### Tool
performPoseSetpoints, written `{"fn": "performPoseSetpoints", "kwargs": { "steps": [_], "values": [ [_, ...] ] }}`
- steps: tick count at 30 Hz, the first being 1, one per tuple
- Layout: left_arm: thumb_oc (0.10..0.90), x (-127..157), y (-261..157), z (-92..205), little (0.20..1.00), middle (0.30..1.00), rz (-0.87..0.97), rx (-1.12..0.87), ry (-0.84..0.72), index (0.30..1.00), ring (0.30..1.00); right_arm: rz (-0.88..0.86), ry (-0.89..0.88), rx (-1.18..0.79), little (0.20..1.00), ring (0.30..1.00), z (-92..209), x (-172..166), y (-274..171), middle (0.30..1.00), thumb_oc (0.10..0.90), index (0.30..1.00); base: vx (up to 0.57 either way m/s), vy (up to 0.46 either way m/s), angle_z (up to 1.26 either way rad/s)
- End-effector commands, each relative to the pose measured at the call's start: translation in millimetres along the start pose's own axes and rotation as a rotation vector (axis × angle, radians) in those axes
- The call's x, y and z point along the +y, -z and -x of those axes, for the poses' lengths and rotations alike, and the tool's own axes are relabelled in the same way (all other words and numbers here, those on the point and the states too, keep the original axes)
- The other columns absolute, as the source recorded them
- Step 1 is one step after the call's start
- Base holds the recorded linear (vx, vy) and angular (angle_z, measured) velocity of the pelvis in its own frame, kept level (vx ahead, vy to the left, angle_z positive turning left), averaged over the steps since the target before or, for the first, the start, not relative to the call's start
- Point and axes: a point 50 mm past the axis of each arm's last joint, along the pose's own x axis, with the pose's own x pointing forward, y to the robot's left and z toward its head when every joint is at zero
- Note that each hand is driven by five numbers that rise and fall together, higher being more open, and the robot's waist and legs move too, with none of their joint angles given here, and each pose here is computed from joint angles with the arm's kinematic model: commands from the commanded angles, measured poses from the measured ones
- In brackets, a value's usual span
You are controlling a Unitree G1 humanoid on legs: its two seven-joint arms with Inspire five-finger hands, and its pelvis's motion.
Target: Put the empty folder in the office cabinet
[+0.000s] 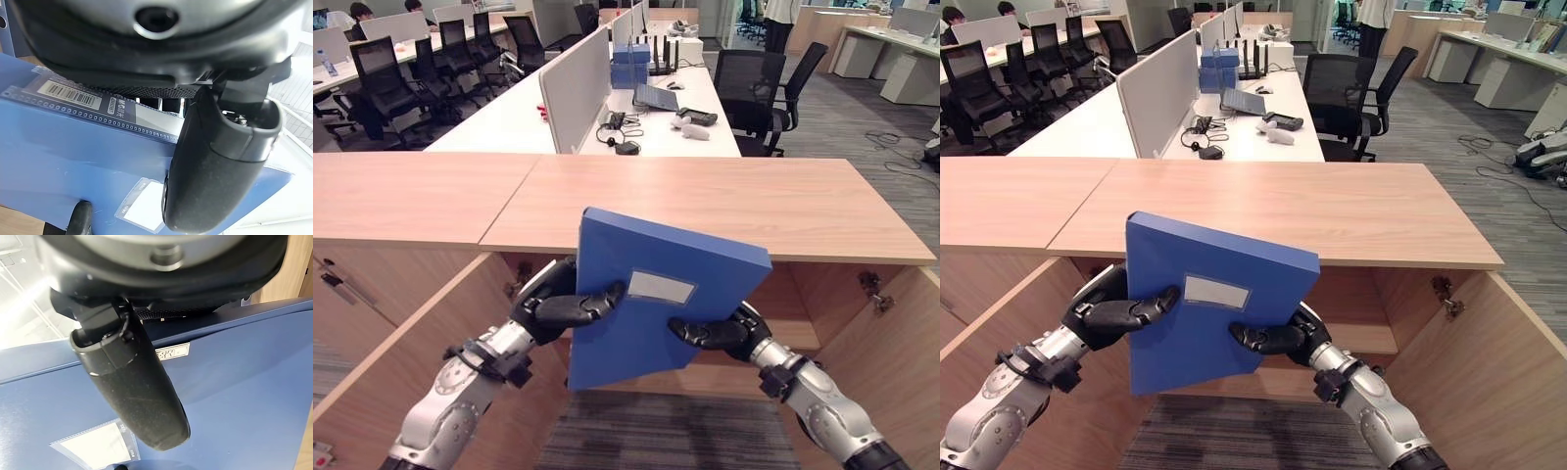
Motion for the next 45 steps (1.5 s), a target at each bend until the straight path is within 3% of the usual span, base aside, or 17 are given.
{"fn": "performPoseSetpoints", "kwargs": {
  "steps": [1,4,6,9,14,16,21,26,29,30,37,45],
  "values": [
    [0.8,-41.0,-31.7,-34.4,0.9,0.9,-0.056,-0.215,0.294,0.9,0.9,0.035,-0.377,-0.282,0.3,0.3,-36.6,61.6,-65.2,0.3,0.4,0.3,0.0,0.0,0.0],
    [0.8,-26.4,-25.2,-29.3,0.9,0.9,-0.122,-0.176,0.207,0.9,0.9,0.074,-0.355,-0.21,0.3,0.3,-32.2,53.4,-57.3,0.3,0.4,0.3,0.0,0.005,0.05],
    [0.8,-8.3,-18.6,-18.0,0.9,0.9,-0.233,-0.113,0.126,0.9,0.9,0.206,-0.332,-0.124,0.3,0.3,-21.9,39.9,-57.1,0.3,0.4,0.3,0.02,0.012,0.07],
    [0.8,22.1,0.0,14.5,0.9,0.9,-0.418,0.127,0.058,0.9,0.9,0.343,-0.283,0.03,0.3,0.3,0.6,14.0,-52.1,0.3,0.4,0.3,0.0,0.0,0.0],
    [0.8,50.3,57.1,81.1,0.9,0.9,-0.45,0.546,-0.038,0.9,0.9,0.29,-0.155,0.226,0.3,0.3,34.5,-16.6,-12.4,0.3,0.4,0.3,0.0,0.009,0.03],
    [0.8,51.7,68.2,89.3,0.9,0.9,-0.453,0.596,-0.057,0.9,0.9,0.246,-0.118,0.231,0.3,0.3,37.4,-19.3,-2.0,0.3,0.4,0.3,0.01,0.0,0.02],
    [0.8,46.9,117.9,106.9,0.9,0.9,-0.406,0.719,-0.171,0.9,0.9,-0.066,0.136,0.161,0.3,0.3,40.3,-26.1,53.0,0.3,0.4,0.3,0.01,-0.001,0.05],
    [0.8,41.2,152.6,122.2,0.9,0.9,-0.366,0.818,-0.263,0.9,0.9,-0.217,0.312,0.133,0.3,0.3,44.9,-30.2,79.9,0.3,0.4,0.3,0.0,0.0,0.02],
    [0.8,33.3,190.5,136.1,0.9,0.9,-0.32,0.941,-0.377,0.9,0.9,-0.425,0.535,0.034,0.3,0.3,41.8,-40.1,98.0,0.3,0.4,0.3,0.0,-0.001,0.01],
    [0.8,25.5,205.5,142.6,0.9,0.9,-0.281,0.982,-0.424,0.9,0.9,-0.548,0.631,-0.079,0.3,0.3,37.5,-45.7,96.1,0.3,0.4,0.3,0.0,0.0,0.0],
    [0.8,8.8,223.0,150.9,0.9,0.9,-0.192,1.004,-0.496,0.9,0.9,-0.735,0.855,-0.342,0.3,0.3,34.3,-72.9,76.8,0.3,0.4,0.3,-0.01,-0.004,0.02],
    [0.8,8.8,223.9,149.4,0.9,0.9,-0.238,1.034,-0.452,0.9,0.9,-0.727,1.035,-0.631,0.3,0.3,37.6,-125.7,7.1,0.3,0.4,0.3,-0.01,-0.016,0.08]
  ]
}}
